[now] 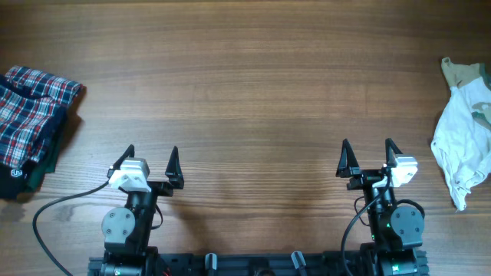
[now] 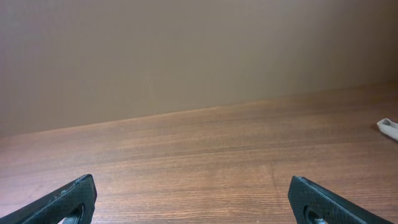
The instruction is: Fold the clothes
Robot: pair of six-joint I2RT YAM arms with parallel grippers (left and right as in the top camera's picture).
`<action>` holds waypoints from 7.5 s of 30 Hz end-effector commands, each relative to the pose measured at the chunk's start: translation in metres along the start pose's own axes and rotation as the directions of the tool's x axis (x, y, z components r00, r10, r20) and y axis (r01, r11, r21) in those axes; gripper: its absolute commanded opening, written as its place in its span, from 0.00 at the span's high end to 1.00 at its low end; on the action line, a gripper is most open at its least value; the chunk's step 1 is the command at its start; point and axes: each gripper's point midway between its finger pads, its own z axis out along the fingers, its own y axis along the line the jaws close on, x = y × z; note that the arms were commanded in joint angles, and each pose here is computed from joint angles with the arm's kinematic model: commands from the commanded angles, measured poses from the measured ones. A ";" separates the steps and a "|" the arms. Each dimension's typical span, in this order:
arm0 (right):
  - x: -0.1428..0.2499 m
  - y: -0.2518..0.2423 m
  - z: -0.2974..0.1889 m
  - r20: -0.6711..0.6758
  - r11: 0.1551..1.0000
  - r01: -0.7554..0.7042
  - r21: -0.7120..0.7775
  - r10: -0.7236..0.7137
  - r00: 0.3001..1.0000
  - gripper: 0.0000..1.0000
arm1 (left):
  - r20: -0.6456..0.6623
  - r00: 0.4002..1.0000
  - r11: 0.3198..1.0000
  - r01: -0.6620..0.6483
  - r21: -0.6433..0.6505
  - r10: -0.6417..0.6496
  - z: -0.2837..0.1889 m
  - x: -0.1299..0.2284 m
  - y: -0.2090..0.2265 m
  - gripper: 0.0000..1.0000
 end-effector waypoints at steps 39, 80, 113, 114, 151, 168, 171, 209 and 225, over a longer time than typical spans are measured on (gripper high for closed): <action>-0.003 -0.008 0.000 0.015 0.999 0.011 0.042 -0.011 1.000 0.00 | -0.001 1.000 1.000 -0.021 -0.005 0.021 0.000 0.002 0.001 0.00; -0.010 -0.283 0.000 -0.334 0.424 -0.089 0.901 0.811 0.479 0.05 | -0.001 1.000 1.000 -0.021 -0.005 0.021 0.000 0.002 0.001 0.00; 0.128 -0.317 -0.071 -0.183 0.198 -0.042 0.979 0.955 0.231 0.96 | -0.001 1.000 1.000 -0.021 -0.005 0.021 0.000 0.002 0.001 0.00; 0.126 -0.317 -0.070 -0.184 0.200 -0.046 0.979 0.955 0.235 0.96 | -0.001 1.000 1.000 -0.021 -0.005 0.021 0.000 0.002 0.001 0.00; -0.015 0.047 0.155 -0.768 0.998 0.007 -0.063 -0.052 0.639 0.00 | -0.001 1.000 1.000 -0.021 -0.005 0.021 0.000 0.002 0.001 0.00; 0.038 0.087 0.156 -0.850 0.974 -0.144 -0.176 -0.076 0.521 0.00 | -0.073 0.980 0.967 0.194 0.165 -0.184 0.003 -0.083 -0.044 0.00; 0.035 0.093 0.160 -0.837 0.971 -0.144 -0.192 -0.085 0.540 0.00 | -0.304 0.934 0.951 0.249 0.184 -0.186 0.032 -0.090 -0.063 0.00; 0.076 0.081 0.175 -0.867 0.981 -0.110 -0.163 -0.089 0.491 0.00 | -0.632 0.558 0.842 0.369 -0.392 -0.538 0.115 0.114 -0.197 0.33; 0.076 0.081 0.175 -0.867 0.981 -0.110 -0.163 -0.089 0.490 0.00 | -0.654 0.539 0.845 0.280 -0.456 -0.532 0.116 0.163 -0.183 0.49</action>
